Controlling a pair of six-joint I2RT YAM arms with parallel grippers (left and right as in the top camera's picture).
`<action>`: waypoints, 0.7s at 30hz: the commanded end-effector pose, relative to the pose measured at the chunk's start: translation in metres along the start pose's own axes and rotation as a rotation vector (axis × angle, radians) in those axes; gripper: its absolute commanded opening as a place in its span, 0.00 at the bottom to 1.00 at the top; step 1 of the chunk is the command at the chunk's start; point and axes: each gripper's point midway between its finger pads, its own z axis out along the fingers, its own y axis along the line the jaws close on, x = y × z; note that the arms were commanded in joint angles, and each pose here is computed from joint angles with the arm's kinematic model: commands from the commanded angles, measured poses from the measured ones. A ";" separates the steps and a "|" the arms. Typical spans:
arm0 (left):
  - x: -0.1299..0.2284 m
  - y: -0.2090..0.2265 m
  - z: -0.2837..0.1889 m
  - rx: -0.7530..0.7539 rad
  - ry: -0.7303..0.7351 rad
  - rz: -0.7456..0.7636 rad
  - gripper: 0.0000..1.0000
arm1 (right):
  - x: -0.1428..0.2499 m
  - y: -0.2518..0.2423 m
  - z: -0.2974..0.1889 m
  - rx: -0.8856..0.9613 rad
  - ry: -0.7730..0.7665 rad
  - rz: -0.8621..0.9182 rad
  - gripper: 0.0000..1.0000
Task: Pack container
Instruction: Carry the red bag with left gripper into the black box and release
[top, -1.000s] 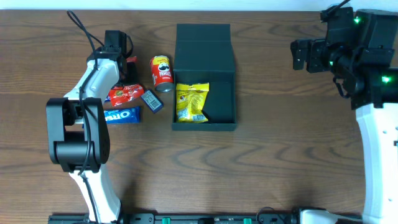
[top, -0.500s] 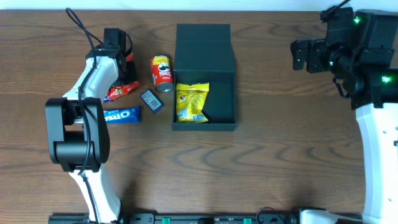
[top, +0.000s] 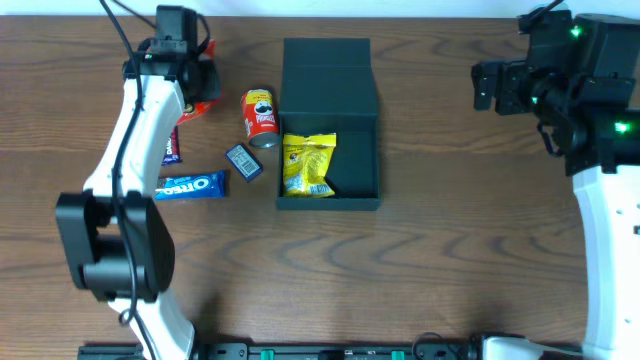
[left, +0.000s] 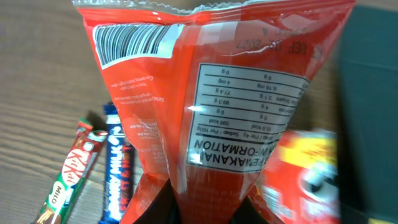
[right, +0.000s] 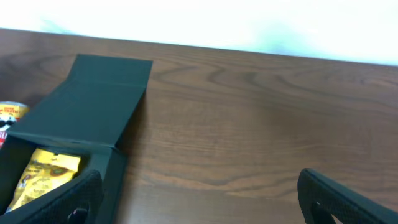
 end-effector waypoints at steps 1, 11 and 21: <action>0.003 -0.039 -0.024 0.054 -0.015 0.091 0.06 | 0.000 -0.024 -0.002 0.067 -0.004 0.100 0.99; 0.084 -0.173 -0.059 0.193 0.093 0.213 0.05 | 0.009 -0.060 -0.007 0.136 0.013 0.163 0.99; 0.155 -0.224 -0.054 0.197 0.188 0.178 0.06 | 0.012 -0.079 -0.011 0.173 0.012 0.195 0.99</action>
